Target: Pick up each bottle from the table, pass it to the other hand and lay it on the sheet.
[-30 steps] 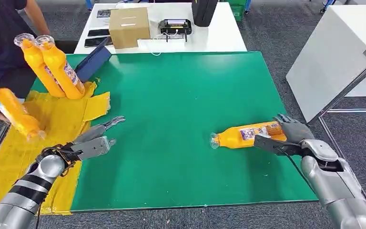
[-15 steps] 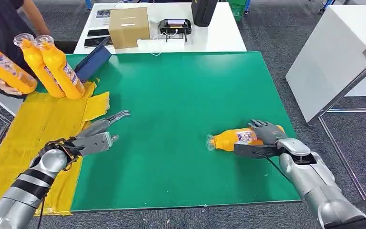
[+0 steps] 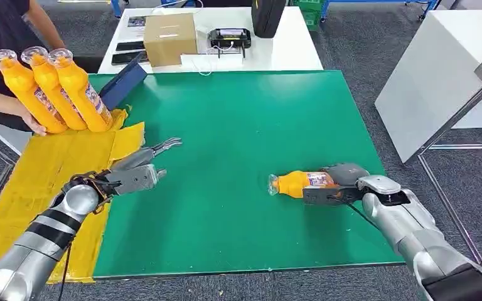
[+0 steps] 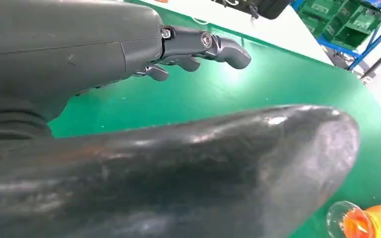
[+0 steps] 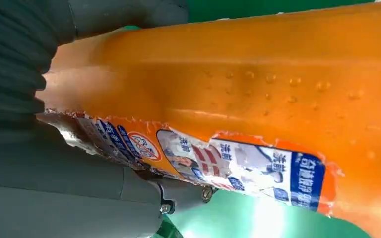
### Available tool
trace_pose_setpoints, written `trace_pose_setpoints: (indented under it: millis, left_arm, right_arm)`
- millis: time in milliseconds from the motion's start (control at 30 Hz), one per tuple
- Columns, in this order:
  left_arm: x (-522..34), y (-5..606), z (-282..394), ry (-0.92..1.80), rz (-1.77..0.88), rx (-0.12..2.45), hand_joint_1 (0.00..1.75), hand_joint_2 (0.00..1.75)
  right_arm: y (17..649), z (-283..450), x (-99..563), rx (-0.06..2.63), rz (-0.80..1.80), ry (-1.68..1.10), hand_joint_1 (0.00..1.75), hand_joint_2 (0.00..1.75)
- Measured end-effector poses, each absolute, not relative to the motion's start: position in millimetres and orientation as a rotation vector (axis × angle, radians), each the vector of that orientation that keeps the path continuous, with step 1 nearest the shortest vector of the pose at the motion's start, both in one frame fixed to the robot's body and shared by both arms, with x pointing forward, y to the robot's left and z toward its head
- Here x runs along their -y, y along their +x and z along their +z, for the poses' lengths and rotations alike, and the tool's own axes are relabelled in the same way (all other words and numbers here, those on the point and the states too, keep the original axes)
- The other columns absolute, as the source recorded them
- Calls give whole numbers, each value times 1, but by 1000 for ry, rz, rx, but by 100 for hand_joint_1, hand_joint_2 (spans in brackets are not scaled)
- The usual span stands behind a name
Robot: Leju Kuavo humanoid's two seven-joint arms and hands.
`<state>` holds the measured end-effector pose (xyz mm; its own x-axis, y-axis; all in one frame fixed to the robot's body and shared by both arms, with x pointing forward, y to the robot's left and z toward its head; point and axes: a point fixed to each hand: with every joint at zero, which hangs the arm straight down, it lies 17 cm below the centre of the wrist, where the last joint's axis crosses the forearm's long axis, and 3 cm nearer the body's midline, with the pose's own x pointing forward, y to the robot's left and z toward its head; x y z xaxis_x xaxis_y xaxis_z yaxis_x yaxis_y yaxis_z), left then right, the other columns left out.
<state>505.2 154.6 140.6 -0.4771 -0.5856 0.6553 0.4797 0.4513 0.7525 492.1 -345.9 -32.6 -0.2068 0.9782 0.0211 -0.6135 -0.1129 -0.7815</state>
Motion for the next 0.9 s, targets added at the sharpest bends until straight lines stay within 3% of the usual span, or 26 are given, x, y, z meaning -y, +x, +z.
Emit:
trace_pose_setpoints:
  millis: [300,400,467,500,633,900]
  left_arm:
    - [-147,504,141,77,-1267,1640,0,0]
    - [-149,498,135,1,-1196,1624,0,0]
    - [-151,480,130,-118,-1097,1616,0,0]
    - [-153,471,127,-168,-1048,1614,0,175]
    - [-140,446,149,-364,-784,1652,0,175]
    - [-92,428,226,-436,-546,1843,0,175]
  right_arm:
    - [492,-34,347,798,1618,-629,175,175]
    - [499,-27,325,928,1437,-594,175,175]
    - [502,-9,289,1102,1161,-472,175,175]
    - [501,4,265,1185,1027,-381,175,175]
    - [477,59,177,1428,684,-135,175,175]
    - [454,156,113,1675,476,9,175,175]
